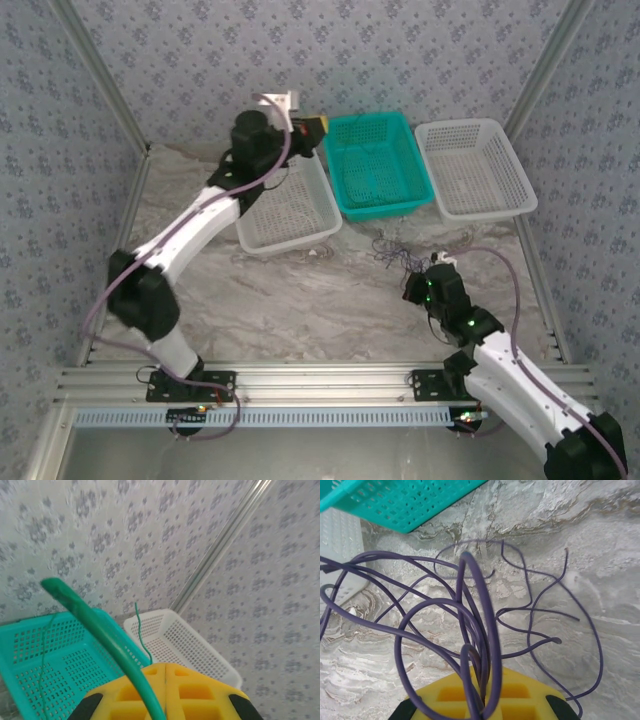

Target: Untangle the cables

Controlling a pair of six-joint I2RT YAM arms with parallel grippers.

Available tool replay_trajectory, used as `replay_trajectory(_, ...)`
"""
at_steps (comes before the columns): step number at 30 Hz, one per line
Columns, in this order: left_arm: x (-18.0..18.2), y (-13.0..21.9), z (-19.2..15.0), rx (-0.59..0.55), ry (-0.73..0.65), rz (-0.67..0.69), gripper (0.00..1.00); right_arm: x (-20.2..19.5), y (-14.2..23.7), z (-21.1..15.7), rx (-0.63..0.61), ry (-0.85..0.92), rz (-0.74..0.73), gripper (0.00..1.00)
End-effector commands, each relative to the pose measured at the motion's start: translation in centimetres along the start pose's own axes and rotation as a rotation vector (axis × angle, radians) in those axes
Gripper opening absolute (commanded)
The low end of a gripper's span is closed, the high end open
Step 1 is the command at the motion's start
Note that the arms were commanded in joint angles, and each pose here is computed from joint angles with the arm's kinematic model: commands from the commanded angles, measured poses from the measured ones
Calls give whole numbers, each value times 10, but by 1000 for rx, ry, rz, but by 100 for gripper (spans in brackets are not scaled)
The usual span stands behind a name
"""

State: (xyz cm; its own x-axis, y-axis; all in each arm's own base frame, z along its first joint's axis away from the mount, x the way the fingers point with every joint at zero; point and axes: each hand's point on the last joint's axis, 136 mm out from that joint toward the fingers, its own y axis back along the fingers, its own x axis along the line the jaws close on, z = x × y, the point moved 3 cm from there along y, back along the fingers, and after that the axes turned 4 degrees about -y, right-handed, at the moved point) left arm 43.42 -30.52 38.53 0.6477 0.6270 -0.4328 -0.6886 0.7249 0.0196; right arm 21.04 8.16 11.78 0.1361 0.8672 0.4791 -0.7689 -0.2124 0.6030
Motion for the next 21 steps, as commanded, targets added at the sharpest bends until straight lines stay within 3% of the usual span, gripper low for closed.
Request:
replay_trajectory(1, 13, -39, -7, -41, -44, -4, 0, -11, 10, -3, -6, -18, -49, 0)
replay_trajectory(4, 31, -69, -29, -7, -50, 22, 6, -14, 15, -3, -16, -19, -51, 0)
replay_trajectory(9, 29, -81, -36, 14, -99, 3, 52, -14, 20, -2, -18, -14, -43, 0)
replay_trajectory(12, 18, -56, -17, -29, -163, 8, 67, -11, 21, -2, -16, -7, -31, 0)
replay_trajectory(17, -4, 16, 10, -78, -206, 6, 69, 1, 22, 4, -20, 11, 20, 0)
replay_trajectory(21, -13, 70, -4, 38, -229, 57, 72, 18, 17, 6, -1, 17, 96, 0)
